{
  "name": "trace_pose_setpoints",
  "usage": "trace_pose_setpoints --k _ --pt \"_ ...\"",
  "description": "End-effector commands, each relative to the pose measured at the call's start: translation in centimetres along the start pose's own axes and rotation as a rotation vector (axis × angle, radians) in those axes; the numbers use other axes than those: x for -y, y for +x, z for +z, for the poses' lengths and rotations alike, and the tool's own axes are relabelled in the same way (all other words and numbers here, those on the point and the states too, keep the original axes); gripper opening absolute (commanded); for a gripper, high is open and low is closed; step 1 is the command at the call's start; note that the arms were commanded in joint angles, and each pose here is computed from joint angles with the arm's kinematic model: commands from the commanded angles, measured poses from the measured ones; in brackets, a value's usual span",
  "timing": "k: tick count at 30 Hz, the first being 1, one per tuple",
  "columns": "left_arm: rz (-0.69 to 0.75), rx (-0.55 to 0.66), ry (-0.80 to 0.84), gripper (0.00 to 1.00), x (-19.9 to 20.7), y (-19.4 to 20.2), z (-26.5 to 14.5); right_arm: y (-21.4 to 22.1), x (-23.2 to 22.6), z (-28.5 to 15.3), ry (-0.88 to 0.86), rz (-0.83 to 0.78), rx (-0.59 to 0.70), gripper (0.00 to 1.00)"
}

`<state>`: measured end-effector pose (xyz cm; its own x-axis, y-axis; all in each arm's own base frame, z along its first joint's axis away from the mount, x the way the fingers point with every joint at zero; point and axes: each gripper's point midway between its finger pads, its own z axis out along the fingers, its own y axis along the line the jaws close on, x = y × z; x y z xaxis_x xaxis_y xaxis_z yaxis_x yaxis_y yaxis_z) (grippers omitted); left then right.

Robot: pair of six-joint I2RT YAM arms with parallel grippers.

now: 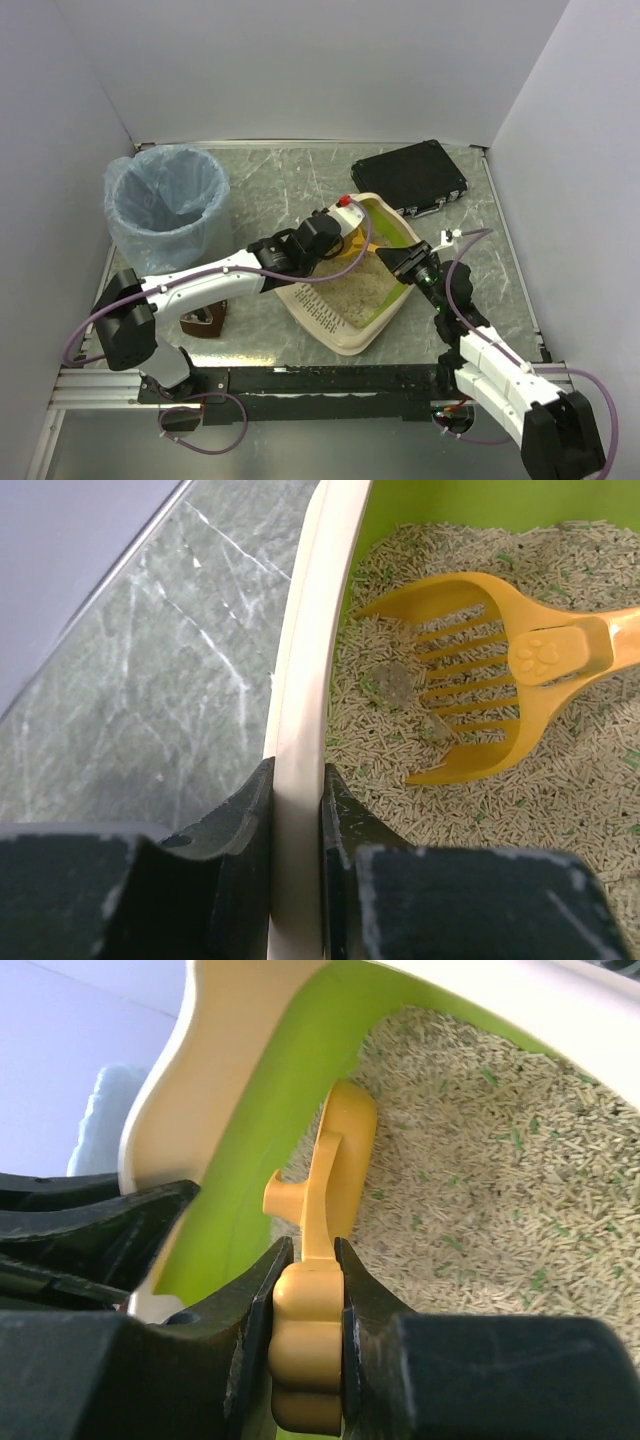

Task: Clean the litter box

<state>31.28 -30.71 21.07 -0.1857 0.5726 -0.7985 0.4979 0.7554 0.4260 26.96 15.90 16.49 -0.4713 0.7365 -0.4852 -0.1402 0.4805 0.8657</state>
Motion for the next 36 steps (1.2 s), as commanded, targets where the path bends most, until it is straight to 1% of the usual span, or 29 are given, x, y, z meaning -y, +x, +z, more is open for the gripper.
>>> trace_pose_setpoints --k 1,3,4,9,13,15,21,25,29,30,32,34,35,36 --pt "-0.306 0.251 -0.046 0.01 -2.9 -6.9 -2.2 0.5 0.4 -0.9 0.011 -0.01 -0.001 0.0" --pt "-0.321 0.236 -0.042 0.01 -3.1 -6.0 -2.0 0.1 -0.5 -1.2 -0.019 0.011 0.013 0.0" --pt "-0.376 0.218 -0.051 0.01 -3.5 -4.9 -1.6 0.1 -0.7 -1.3 -0.03 0.017 0.01 0.0" --pt "-0.455 0.191 -0.053 0.01 -4.5 -2.3 -1.0 -0.1 -1.8 -1.9 -0.068 0.054 0.001 0.0" --pt "-0.505 0.166 -0.048 0.01 -5.0 -0.4 -0.5 -0.4 -1.6 -2.1 -0.04 0.039 0.0 0.0" --pt "-0.518 0.162 -0.045 0.01 -5.1 0.0 -0.4 -0.4 -1.6 -2.2 -0.04 0.032 -0.004 0.0" --pt "-0.549 0.132 -0.063 0.01 -5.8 1.5 0.2 -0.5 -1.4 -2.6 -0.049 0.079 -0.028 0.0" --pt "-0.567 0.11 -0.091 0.01 -5.8 3.1 0.8 -0.9 -2.7 -3.2 -0.103 0.099 -0.045 0.0" --pt "-0.61 0.143 -0.043 0.01 -4.9 3.3 1.0 -1.1 -3.8 -3.9 -0.156 0.083 -0.059 0.0" --pt "-0.636 0.141 -0.049 0.01 -5.0 3.5 1.0 -1.5 -3.6 -4.0 -0.156 0.095 -0.048 0.0" --pt "-0.663 0.139 -0.05 0.01 -5.0 3.7 1.0 -1.4 -4.2 -4.6 -0.199 0.082 -0.068 0.0" --pt "-0.702 0.139 -0.052 0.08 -5.1 4.0 0.8 -2.2 -4.5 -5.0 -0.217 0.024 -0.088 0.0" --pt "-0.718 0.141 -0.047 0.14 -5.0 4.0 0.7 -2.8 -4.8 -5.2 -0.226 0.006 -0.089 0.0" --pt "-0.731 0.149 -0.047 0.3 -5.0 4.4 0.3 -3.1 -5.2 -5.3 -0.242 -0.002 -0.103 0.0"
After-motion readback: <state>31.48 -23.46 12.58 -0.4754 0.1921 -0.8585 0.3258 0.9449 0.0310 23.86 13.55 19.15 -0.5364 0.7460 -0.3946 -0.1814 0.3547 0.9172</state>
